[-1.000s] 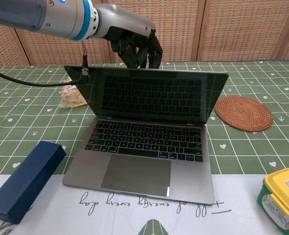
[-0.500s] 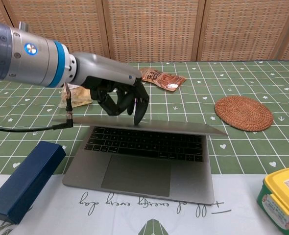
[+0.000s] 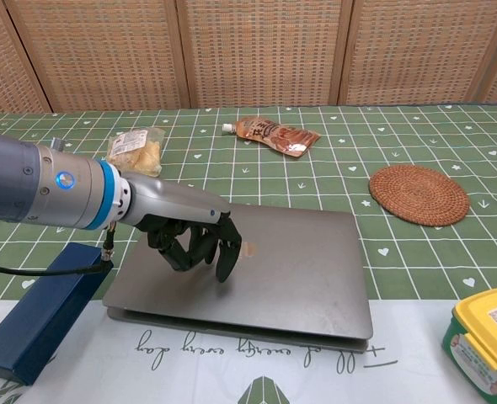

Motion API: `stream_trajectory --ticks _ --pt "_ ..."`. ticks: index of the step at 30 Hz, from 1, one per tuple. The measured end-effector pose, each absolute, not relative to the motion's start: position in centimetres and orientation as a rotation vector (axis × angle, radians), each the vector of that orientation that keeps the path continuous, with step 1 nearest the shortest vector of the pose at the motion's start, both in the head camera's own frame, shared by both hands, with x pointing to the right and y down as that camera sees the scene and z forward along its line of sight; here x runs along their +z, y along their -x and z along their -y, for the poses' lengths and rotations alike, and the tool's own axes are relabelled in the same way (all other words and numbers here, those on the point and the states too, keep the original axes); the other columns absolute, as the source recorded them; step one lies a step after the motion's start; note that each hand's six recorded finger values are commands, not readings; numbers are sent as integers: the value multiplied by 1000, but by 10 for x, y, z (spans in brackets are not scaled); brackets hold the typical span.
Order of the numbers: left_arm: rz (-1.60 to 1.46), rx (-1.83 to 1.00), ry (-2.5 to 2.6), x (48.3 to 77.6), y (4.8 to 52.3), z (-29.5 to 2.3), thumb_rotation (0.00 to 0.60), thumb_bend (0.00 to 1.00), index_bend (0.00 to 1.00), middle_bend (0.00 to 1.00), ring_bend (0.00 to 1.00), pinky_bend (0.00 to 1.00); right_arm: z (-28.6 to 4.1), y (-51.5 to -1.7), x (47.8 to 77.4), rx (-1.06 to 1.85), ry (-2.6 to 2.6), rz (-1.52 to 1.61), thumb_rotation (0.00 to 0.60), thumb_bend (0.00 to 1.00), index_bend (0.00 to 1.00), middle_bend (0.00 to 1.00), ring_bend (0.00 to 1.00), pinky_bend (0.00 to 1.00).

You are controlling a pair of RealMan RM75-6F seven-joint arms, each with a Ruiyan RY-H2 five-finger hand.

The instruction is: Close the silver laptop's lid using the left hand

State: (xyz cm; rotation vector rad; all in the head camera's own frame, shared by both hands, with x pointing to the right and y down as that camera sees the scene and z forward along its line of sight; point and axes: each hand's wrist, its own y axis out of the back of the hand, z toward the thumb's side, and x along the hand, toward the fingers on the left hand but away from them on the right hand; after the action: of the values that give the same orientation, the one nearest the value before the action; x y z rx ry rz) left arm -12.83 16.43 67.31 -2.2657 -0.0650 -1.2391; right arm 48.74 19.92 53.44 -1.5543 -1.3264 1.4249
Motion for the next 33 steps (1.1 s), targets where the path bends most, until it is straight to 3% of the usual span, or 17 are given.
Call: stream_trajectory --ticks 10,13,15,17,21,27,33 --pt "19 -1250 2288 679 131 -165 600 993 403 297 270 275 -199 -488 533 1424 1549 1327 600 97 0 0 0 0" --pt "-60 -1230 2301 668 133 -156 600 822 316 191 180 192 -199 -487 533 1418 1548 1327 600 96 0 0 0 0" --pt "-109 -1213 2299 660 136 -151 600 606 217 61 67 74 -200 -486 533 1414 1550 1324 600 96 0 0 0 0" --pt "-173 -1193 2288 650 142 -144 600 463 128 2 7 10 -200 -485 533 1412 1552 1319 600 97 0 0 0 0" --pt "-310 -1170 2233 634 161 -134 600 323 17 0 0 0 -201 -481 534 1409 1560 1305 600 97 0 0 0 0" --pt "-543 -1176 2029 617 213 -125 600 285 0 0 0 0 -204 -473 543 1419 1584 1263 600 96 0 0 0 0" --pt "-759 -1284 1769 612 296 -151 600 284 0 0 0 0 -207 -460 556 1426 1621 1204 600 96 0 0 0 0"
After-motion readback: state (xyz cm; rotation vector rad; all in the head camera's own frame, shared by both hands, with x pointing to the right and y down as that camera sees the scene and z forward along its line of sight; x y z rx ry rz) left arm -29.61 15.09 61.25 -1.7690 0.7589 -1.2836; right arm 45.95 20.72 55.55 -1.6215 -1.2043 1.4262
